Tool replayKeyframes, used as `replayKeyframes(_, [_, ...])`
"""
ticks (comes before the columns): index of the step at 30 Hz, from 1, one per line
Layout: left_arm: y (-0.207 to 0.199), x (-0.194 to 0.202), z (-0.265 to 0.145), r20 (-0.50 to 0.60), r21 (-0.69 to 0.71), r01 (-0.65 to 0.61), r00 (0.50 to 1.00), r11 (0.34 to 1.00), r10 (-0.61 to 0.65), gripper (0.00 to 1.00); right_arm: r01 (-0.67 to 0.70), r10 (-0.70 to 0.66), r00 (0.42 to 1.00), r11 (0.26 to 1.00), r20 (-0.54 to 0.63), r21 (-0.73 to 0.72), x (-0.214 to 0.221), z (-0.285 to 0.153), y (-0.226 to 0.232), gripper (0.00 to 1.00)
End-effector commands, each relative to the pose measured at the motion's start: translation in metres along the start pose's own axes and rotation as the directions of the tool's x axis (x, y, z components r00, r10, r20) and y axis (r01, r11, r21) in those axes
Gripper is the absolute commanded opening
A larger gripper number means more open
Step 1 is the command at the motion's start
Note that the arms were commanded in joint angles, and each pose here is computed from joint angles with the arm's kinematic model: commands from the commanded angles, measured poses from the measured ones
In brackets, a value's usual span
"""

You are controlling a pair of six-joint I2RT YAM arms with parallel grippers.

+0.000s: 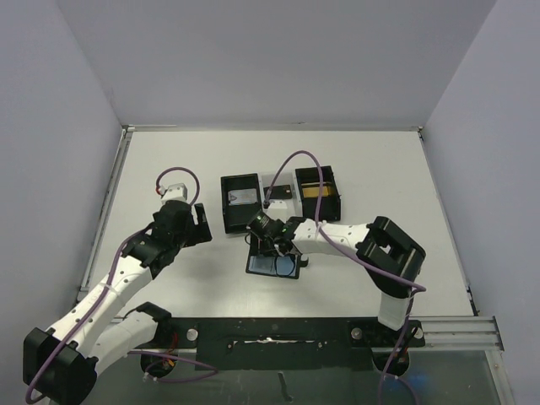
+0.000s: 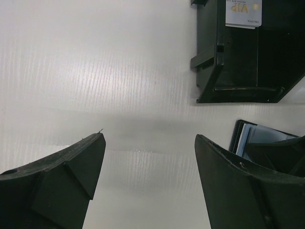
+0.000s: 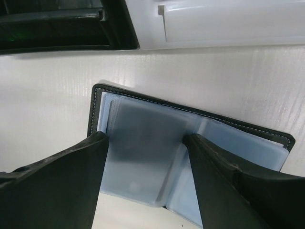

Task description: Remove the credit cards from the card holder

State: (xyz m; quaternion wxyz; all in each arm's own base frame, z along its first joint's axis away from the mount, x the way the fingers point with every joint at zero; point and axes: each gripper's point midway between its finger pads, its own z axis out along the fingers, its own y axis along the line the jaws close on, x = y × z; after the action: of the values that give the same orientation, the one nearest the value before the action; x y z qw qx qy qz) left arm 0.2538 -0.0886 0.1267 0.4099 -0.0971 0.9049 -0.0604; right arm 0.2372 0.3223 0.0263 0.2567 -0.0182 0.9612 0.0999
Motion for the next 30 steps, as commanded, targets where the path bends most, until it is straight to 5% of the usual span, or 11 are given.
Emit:
replayKeyframes(1, [-0.011, -0.03, -0.005, 0.082, 0.032, 0.022, 0.996, 0.999, -0.025, 0.76, 0.013, -0.011, 1.0, 0.999, -0.026, 0.048, 0.003, 0.007, -0.003, 0.65])
replayKeyframes(9, [-0.013, -0.028, -0.004, 0.072, 0.041, 0.019, 0.997, 0.999, -0.022, 0.76, 0.03, -0.029, 0.999, 0.998, -0.026, 0.047, 0.004, 0.007, -0.004, 0.56])
replayKeyframes(18, [-0.048, -0.009, -0.006, -0.007, 0.245, 0.053, 0.999, 0.968, -0.052, 0.76, -0.064, 0.059, 0.998, 0.971, -0.031, -0.23, -0.008, -0.001, 0.017, 0.34])
replayKeyframes(24, [-0.113, 0.016, -0.02, -0.14, 0.593, 0.177, 0.983, 0.785, -0.116, 0.68, -0.105, 0.091, 0.994, 0.919, -0.055, -0.379, -0.005, -0.006, 0.015, 0.27])
replayKeyframes(30, [-0.156, 0.041, -0.035, -0.245, 0.747, 0.225, 0.968, 0.625, -0.055, 0.65, -0.145, 0.129, 0.989, 0.845, -0.067, -0.514, -0.006, -0.016, 0.02, 0.28])
